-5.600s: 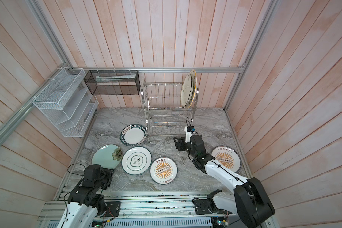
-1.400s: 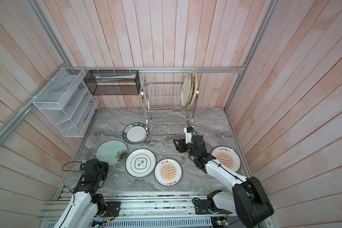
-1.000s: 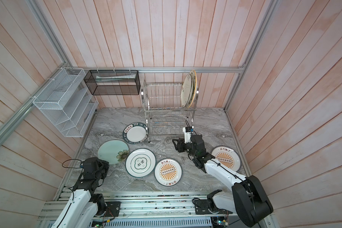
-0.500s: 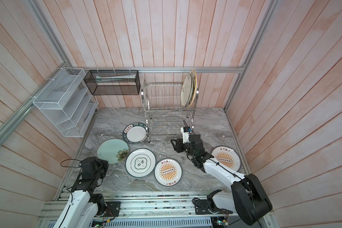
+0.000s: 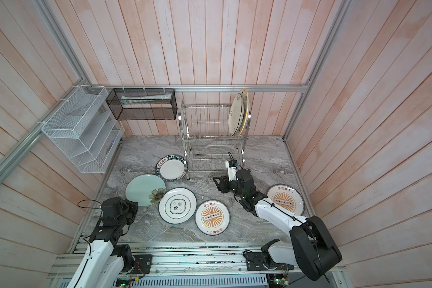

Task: Load plates into a dish rack
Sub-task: Pick up the plate from the middle-left of the table.

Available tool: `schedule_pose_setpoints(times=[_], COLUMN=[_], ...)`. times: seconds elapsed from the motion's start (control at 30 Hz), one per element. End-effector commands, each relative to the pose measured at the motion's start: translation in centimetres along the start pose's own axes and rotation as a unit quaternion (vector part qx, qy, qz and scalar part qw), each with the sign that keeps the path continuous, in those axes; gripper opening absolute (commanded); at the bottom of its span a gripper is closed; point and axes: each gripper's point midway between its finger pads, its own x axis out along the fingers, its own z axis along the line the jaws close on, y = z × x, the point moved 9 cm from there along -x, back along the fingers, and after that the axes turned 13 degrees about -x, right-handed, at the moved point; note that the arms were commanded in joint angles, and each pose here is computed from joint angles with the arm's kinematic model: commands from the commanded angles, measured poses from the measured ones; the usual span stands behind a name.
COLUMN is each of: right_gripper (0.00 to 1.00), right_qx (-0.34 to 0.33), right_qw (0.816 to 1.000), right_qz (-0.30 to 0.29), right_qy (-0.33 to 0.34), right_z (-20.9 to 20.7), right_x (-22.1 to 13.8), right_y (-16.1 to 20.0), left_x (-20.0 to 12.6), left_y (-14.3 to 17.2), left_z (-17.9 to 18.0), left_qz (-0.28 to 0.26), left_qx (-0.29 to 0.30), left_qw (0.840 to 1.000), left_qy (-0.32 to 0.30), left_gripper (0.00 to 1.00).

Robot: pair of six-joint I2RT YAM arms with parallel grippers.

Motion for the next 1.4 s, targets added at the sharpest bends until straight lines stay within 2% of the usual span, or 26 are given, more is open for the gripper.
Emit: schedule_pose_setpoints(times=[0.0,0.2,0.53,0.9,1.37], right_gripper=[0.52,0.52,0.52,0.52,0.55], right_qx=[-0.005,0.016,0.086,0.094,0.103], right_qw=[1.000,0.999,0.993,0.989,0.985], right_qz=[-0.007,-0.007,-0.002,0.022,0.042], right_qy=[-0.013,-0.039,-0.082,-0.112,-0.130], right_z=[0.6,1.5,5.5,7.6,8.0], right_x=[0.3,0.8,2.5,4.3,5.4], right_y=[-0.9,-0.9,0.4,1.2,1.1], left_x=[-1.4,-1.2,-1.2,-2.0,-2.3], left_y=[-0.5,-0.2,0.1,0.4,1.4], left_z=[-4.3,-4.7,-5.3,-6.0,-6.5], left_qz=[-0.001,0.019,0.043,0.057,0.126], left_qx=[0.020,0.036,0.055,0.075,0.122], left_qw=[0.994,0.993,0.990,0.985,0.974], left_qy=[0.103,0.114,0.123,0.143,0.142], left_gripper=[0.00,0.00,0.00,0.00,0.00])
